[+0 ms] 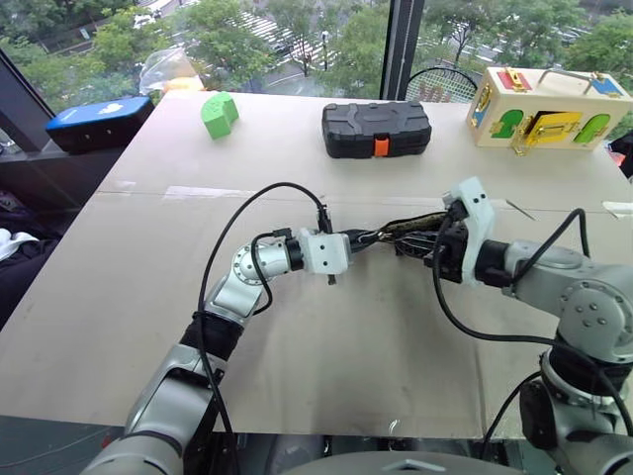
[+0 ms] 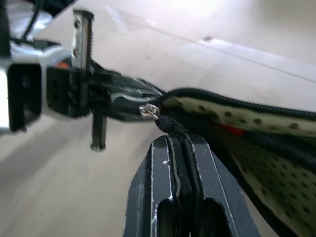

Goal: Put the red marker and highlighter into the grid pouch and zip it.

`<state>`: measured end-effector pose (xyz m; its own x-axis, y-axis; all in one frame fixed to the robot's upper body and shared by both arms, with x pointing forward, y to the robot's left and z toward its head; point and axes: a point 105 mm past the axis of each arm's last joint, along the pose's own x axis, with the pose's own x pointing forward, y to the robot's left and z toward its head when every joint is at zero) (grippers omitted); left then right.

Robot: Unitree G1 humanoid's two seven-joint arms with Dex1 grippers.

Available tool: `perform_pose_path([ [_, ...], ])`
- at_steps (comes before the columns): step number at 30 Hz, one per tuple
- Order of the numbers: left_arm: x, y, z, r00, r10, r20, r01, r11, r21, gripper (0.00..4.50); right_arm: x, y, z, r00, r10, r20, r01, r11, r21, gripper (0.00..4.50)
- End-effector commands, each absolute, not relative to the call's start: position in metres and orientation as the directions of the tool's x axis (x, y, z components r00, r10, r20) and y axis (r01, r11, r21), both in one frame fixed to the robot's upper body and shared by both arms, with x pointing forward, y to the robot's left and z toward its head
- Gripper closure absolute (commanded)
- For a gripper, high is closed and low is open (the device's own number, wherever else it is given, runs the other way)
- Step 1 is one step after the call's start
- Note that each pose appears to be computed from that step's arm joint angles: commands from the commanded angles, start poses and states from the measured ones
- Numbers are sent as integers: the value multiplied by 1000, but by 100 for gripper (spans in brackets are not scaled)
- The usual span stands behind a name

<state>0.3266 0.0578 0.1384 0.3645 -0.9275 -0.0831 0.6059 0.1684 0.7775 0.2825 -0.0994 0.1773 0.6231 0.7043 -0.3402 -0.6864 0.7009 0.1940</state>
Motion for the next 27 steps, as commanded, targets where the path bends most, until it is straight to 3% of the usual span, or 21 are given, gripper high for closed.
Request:
perform_pose_path([
  [1, 327, 65, 144, 389, -919, -67, 577, 186, 795, 450, 291, -136, 191, 730, 610, -310, -596, 789, 148, 448],
  [6, 326, 67, 142, 391, -918, -70, 580, 186, 793, 450, 305, -172, 193, 816, 480, -322, -471, 875, 111, 448],
  [13, 326, 75, 141, 407, -911, -74, 575, 192, 795, 450, 321, -261, 187, 915, 122, -385, -159, 985, -67, 448],
  [17, 329, 75, 140, 412, -907, -83, 558, 179, 811, 450, 317, -265, 180, 906, 118, -406, -175, 979, -106, 448],
  [20, 332, 71, 135, 405, -907, -116, 531, 130, 837, 450, 310, -242, 179, 886, 247, -392, -306, 947, -96, 448],
  [22, 331, 71, 125, 376, -909, -180, 541, 58, 839, 450, 304, -233, 172, 868, 300, -396, -373, 920, -122, 392],
  [23, 330, 71, 122, 359, -912, -196, 564, 45, 825, 399, 299, -228, 166, 849, 338, -407, -418, 900, -125, 353],
  [24, 329, 73, 121, 348, -915, -203, 579, 40, 814, 381, 294, -225, 162, 835, 360, -416, -443, 888, -120, 319],
  [27, 320, 97, 125, 340, -920, -195, 644, 76, 761, 246, 270, -232, 152, 825, 399, -399, -494, 853, -169, 164],
])
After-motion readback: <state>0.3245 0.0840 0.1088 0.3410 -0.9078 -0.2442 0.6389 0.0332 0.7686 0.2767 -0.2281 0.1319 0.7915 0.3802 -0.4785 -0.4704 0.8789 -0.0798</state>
